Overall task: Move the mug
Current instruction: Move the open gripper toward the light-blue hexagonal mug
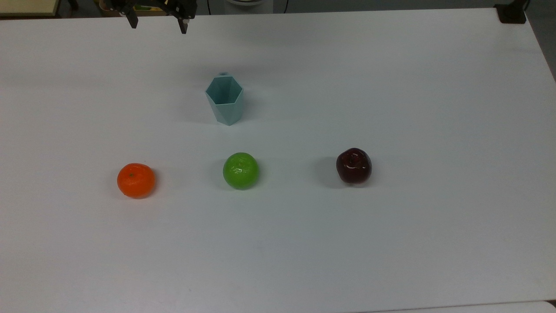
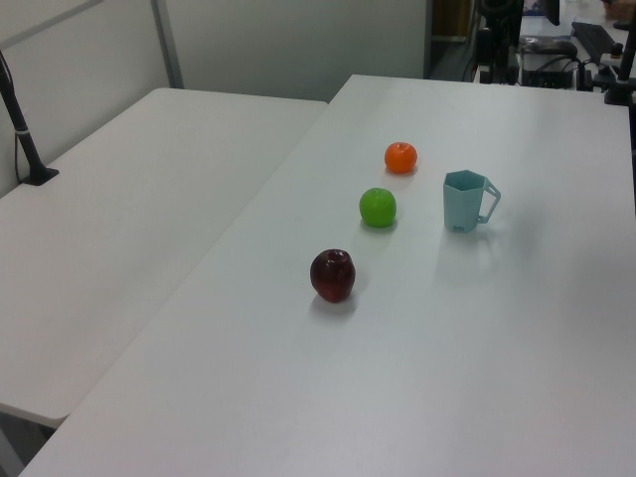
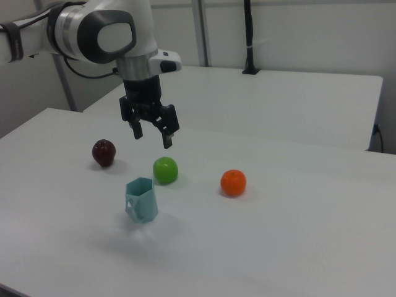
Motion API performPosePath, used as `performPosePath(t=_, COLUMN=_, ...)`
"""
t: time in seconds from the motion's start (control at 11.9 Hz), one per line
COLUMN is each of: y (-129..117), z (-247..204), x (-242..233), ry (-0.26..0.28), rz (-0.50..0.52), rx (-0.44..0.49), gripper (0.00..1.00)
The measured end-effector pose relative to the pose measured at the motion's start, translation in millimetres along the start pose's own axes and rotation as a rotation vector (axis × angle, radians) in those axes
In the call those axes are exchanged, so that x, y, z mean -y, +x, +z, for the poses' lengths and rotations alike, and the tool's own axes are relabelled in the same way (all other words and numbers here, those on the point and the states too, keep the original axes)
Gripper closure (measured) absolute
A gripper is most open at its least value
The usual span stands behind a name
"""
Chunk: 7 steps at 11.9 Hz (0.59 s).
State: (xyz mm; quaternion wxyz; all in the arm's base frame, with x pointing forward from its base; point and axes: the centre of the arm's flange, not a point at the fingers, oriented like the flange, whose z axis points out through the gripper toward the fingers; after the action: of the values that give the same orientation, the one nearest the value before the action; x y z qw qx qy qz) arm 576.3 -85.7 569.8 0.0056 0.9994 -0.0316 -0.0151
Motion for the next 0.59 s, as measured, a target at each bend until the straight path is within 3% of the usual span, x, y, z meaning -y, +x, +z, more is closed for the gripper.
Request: performPosePath(t=0.59, y=-3.1, z=-0.5, x=0.8, ry=0.004, rz=-0.038, rx=0.013, gripper=0.0)
